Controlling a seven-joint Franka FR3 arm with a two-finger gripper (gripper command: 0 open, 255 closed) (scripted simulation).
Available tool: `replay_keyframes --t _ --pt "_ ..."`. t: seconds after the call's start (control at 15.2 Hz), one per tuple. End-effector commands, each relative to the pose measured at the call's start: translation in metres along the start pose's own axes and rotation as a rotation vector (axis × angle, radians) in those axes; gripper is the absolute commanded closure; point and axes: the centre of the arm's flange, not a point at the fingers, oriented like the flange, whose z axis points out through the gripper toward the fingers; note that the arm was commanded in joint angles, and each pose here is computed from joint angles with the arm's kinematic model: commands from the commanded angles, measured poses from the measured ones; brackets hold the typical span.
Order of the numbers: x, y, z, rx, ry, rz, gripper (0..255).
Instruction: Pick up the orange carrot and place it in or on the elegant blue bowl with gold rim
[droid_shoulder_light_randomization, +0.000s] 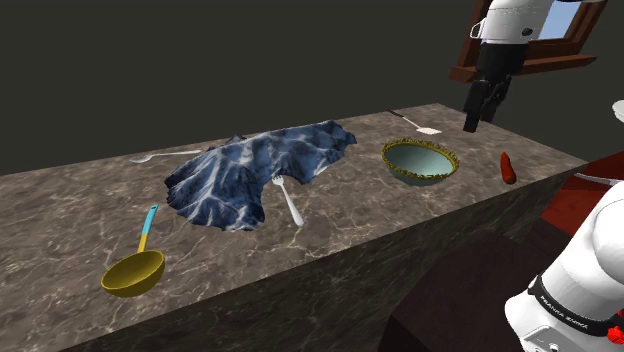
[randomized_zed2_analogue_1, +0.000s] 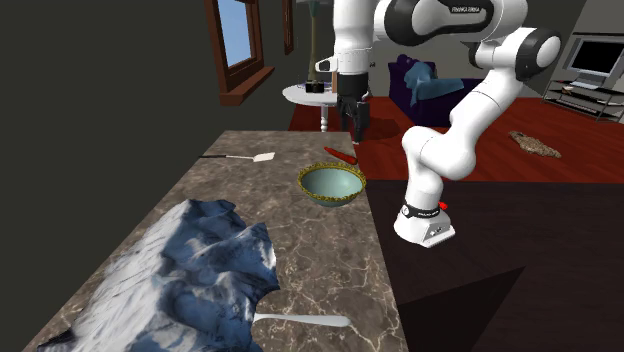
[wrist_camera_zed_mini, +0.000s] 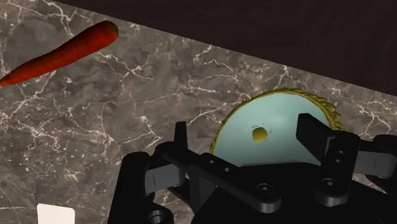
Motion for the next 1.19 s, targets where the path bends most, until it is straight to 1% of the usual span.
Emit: replay_keyframes --t 0.0,0.26,0.53,0.79,1.12 --pt "0.0 0.0 0.0 0.0 0.0 0.0 0" --pt "0.014 0.047 0.024 0.01 -0.005 0.235 0" --pt "0.016 0.095 0.048 0.02 -0.01 0.469 0" --pt "0.008 0.143 0.072 0.03 -0.015 0.704 0" --pt "-0.019 0.197 0.104 0.042 -0.021 0.997 0"
